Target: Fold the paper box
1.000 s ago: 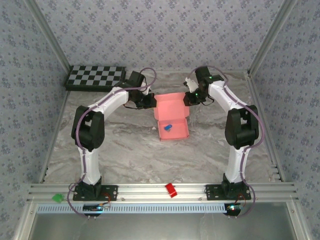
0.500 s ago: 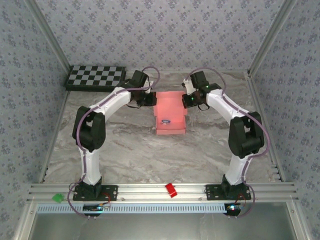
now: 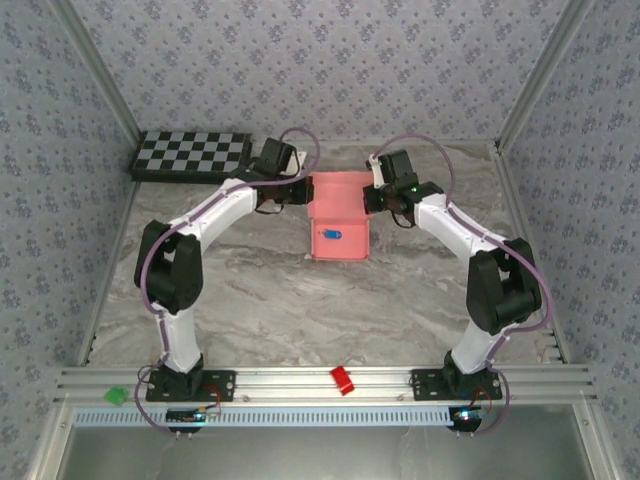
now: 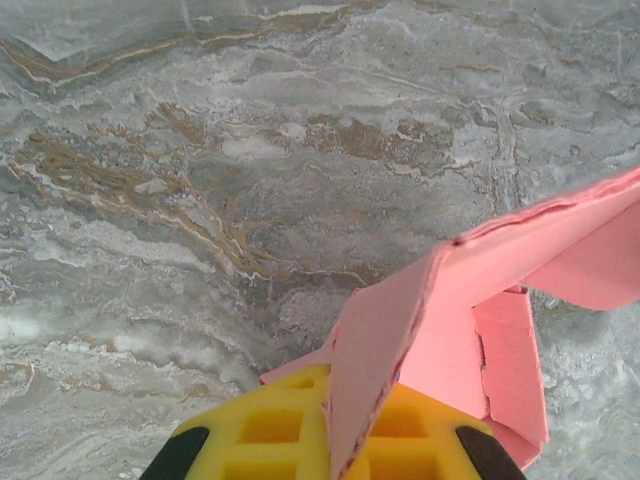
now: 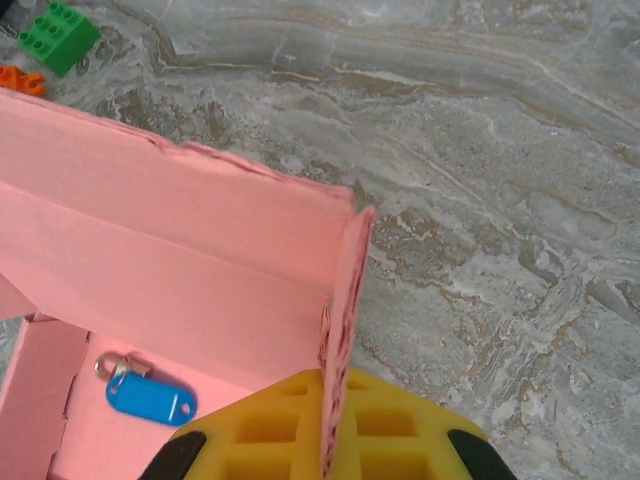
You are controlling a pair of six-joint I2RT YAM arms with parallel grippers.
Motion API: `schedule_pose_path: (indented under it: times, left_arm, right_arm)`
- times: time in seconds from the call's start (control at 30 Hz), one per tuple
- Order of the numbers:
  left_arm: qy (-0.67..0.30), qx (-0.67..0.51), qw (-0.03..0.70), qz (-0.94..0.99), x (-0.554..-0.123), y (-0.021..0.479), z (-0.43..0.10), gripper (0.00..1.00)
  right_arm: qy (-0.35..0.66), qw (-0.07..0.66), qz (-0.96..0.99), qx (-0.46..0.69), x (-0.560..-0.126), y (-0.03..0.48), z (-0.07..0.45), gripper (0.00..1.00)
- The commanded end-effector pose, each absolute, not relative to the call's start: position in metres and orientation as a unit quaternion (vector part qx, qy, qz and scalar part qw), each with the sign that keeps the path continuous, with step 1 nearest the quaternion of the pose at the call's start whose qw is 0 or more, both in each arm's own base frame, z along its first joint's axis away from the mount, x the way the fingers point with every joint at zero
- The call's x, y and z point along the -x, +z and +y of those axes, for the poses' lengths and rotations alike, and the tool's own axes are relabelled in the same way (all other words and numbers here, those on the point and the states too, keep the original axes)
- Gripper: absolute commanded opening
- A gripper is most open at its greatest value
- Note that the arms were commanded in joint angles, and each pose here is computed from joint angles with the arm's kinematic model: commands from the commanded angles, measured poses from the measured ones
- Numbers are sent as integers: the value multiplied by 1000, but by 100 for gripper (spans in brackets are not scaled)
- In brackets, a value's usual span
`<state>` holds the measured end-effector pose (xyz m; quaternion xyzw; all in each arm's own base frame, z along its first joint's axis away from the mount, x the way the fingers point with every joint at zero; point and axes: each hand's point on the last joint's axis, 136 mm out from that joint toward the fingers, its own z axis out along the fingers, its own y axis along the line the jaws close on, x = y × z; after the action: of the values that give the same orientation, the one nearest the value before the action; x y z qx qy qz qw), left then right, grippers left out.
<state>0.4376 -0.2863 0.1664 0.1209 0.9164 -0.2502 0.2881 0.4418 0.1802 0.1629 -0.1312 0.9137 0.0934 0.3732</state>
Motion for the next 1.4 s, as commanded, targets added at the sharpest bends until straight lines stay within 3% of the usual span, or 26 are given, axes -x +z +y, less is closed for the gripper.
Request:
schedule_pose_path:
  times: [0.0, 0.57, 1.0, 1.37]
  left_arm:
    - [-266, -116, 324, 900, -440, 183, -291, 0]
    - [-269, -80, 354, 892, -434, 168, -294, 0]
    - [-269, -69, 368, 887, -424, 163, -297, 9]
    - [-272, -63, 361, 890, -417, 155, -296, 11]
  right_arm:
    - [84, 409, 902, 105, -448, 170, 178, 4]
    - [75, 483, 871, 50, -445, 163, 185, 5]
    - [66, 510, 857, 27, -429, 158, 188, 7]
    - [58, 527, 848, 24, -419, 161, 189, 12]
